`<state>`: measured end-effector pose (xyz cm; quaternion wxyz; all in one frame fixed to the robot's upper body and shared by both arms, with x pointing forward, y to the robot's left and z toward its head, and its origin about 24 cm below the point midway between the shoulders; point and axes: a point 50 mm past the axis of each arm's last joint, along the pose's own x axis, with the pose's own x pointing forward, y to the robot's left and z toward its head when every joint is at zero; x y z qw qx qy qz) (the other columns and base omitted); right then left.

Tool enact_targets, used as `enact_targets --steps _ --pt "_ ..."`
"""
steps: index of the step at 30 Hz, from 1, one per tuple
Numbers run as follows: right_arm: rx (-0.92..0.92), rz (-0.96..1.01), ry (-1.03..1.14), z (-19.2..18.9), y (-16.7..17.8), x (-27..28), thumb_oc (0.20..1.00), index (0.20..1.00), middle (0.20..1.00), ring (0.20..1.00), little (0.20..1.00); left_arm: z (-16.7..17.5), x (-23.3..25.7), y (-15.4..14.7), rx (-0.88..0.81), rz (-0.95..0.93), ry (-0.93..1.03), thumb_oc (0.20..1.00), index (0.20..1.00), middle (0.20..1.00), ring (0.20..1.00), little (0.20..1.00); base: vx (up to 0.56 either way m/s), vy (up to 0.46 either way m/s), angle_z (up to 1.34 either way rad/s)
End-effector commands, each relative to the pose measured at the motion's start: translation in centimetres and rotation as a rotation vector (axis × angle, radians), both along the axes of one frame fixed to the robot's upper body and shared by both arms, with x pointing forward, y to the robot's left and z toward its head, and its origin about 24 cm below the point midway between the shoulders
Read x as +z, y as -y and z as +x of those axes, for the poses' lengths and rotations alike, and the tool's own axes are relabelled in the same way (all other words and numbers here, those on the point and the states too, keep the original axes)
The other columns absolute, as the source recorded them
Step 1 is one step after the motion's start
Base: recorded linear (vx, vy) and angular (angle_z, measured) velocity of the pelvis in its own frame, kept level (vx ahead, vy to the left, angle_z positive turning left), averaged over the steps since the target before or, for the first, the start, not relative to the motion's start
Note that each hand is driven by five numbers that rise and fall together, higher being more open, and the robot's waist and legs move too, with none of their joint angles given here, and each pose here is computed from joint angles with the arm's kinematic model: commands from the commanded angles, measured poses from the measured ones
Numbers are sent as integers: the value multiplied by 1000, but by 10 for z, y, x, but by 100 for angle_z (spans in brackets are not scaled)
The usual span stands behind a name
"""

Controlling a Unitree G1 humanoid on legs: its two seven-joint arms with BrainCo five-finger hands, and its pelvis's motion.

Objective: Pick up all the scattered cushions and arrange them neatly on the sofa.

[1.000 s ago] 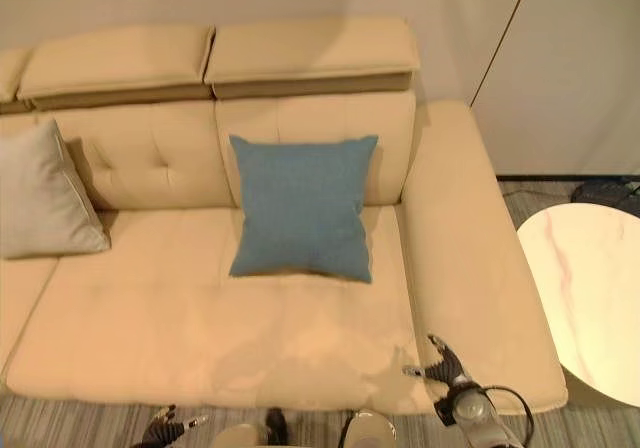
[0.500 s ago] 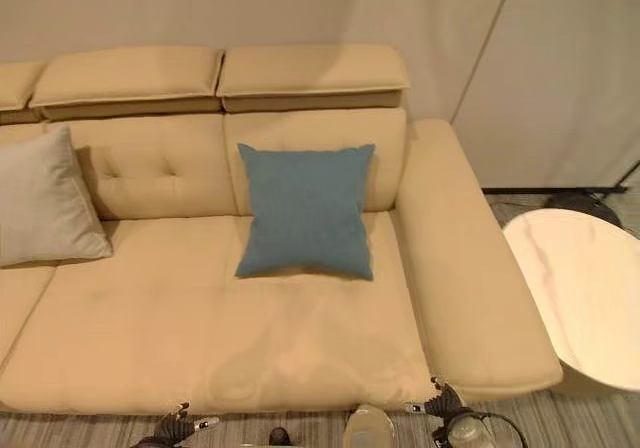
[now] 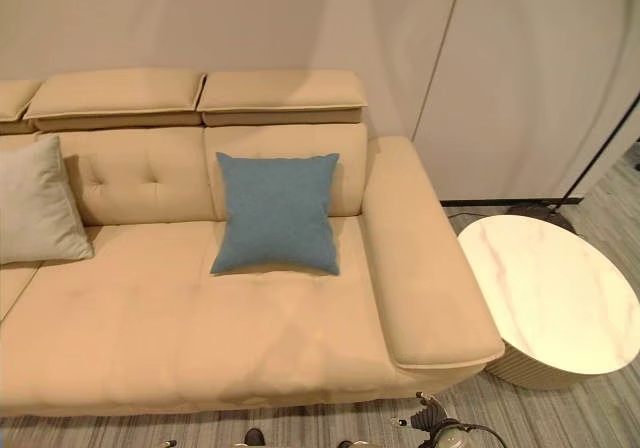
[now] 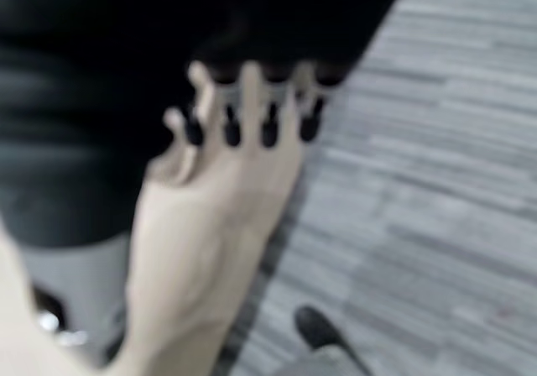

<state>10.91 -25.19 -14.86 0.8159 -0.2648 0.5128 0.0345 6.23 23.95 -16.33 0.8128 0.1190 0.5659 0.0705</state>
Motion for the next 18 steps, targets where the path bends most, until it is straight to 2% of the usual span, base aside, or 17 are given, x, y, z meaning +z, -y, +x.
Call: enact_targets --steps 1,7,12,18 --pt "-4 25 67 23 -9 4 1000 1000 1000 1000 1000 33 9 -5 -46 20 103 1000 1000 1000 1000 1000 -234 -167 32" --pt "-8 8 26 13 -5 1 1000 1000 1000 1000 1000 43 8 4 -68 7 116 1000 1000 1000 1000 1000 -135 -31 13" --pt "-4 -3 -52 -7 -5 -6 1000 1000 1000 1000 1000 28 4 3 -42 7 65 1000 1000 1000 1000 1000 7 59 10" --pt "-1 0 -46 -7 -7 -6 1000 1000 1000 1000 1000 13 3 -7 17 24 31 1000 1000 1000 1000 1000 10 23 -5"
